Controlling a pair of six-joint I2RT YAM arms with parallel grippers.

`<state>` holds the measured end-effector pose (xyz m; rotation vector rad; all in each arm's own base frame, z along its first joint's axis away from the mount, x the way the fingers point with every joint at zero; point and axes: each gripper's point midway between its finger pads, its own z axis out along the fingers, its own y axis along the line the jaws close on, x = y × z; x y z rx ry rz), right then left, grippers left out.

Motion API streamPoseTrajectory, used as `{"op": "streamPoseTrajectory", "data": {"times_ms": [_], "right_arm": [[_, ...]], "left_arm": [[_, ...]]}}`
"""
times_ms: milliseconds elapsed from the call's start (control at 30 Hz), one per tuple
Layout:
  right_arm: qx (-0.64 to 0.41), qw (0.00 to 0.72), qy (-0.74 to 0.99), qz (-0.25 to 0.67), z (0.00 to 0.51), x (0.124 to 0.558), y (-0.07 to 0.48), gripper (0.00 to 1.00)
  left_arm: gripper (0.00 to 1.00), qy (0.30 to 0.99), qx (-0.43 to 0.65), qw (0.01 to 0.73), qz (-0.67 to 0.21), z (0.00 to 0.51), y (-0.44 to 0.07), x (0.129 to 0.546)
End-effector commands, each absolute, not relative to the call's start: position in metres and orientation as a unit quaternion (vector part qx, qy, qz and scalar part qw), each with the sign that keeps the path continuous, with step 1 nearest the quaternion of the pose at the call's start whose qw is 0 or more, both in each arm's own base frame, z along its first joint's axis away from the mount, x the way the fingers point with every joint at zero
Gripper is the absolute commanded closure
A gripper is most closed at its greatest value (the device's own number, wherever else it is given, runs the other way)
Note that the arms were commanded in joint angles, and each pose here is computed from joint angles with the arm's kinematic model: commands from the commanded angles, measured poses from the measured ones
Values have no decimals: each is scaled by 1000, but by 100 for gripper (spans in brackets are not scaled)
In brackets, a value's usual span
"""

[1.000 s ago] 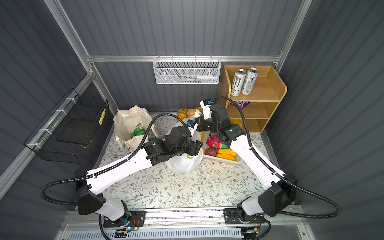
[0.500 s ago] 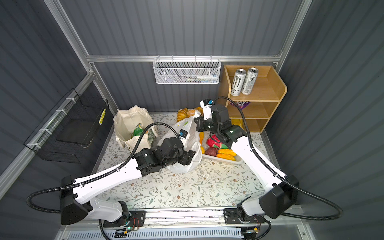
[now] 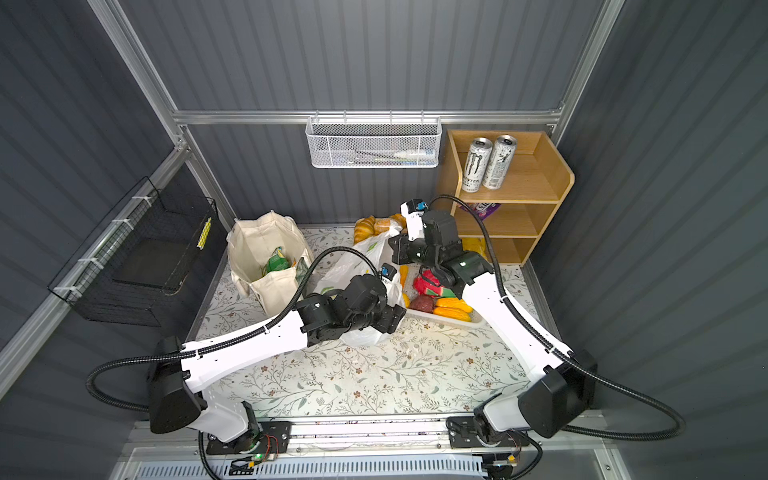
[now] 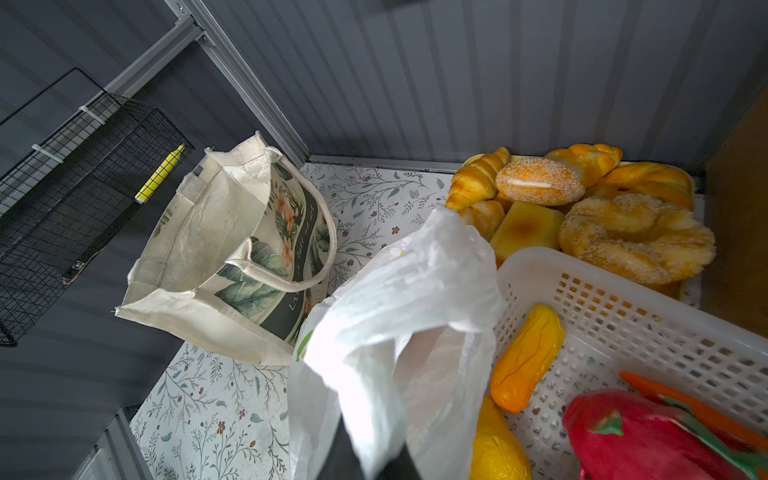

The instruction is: Place the mixed food into the grocery bags and tie them

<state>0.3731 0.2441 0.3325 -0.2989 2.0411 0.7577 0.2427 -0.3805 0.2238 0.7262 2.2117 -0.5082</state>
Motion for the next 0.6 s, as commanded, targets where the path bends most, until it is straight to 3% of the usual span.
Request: {"op": "streamPoseTrajectory", "data": {"times_ms": [0,33,67,133,167,400,567], "right_arm": [[-123,465,817,318,344,368,242,100],[-123,465,817,318,344,368,243,100],[-122,466,817,317,344,368,242,100],[-120,466,818,316,345,369,239,100],[-117,466,819,314,346,370,236,100],[-66,472,817,324,362,374,198,100],[-65,462,819,333,371,354,194,100]], "left_arm": [[27,874,252,389,-145,223,-373,259],[33,877,247,391,-128,224,-372,265],[45,881,248,387,-115,223,-371,266],[92,879,250,393,-98,229,-367,272],[100,874,247,407,-100,243,-364,273],[100,768,168,560,-263,413,-302,289],[100,747,144,595,-260,446,-260,309]]}}
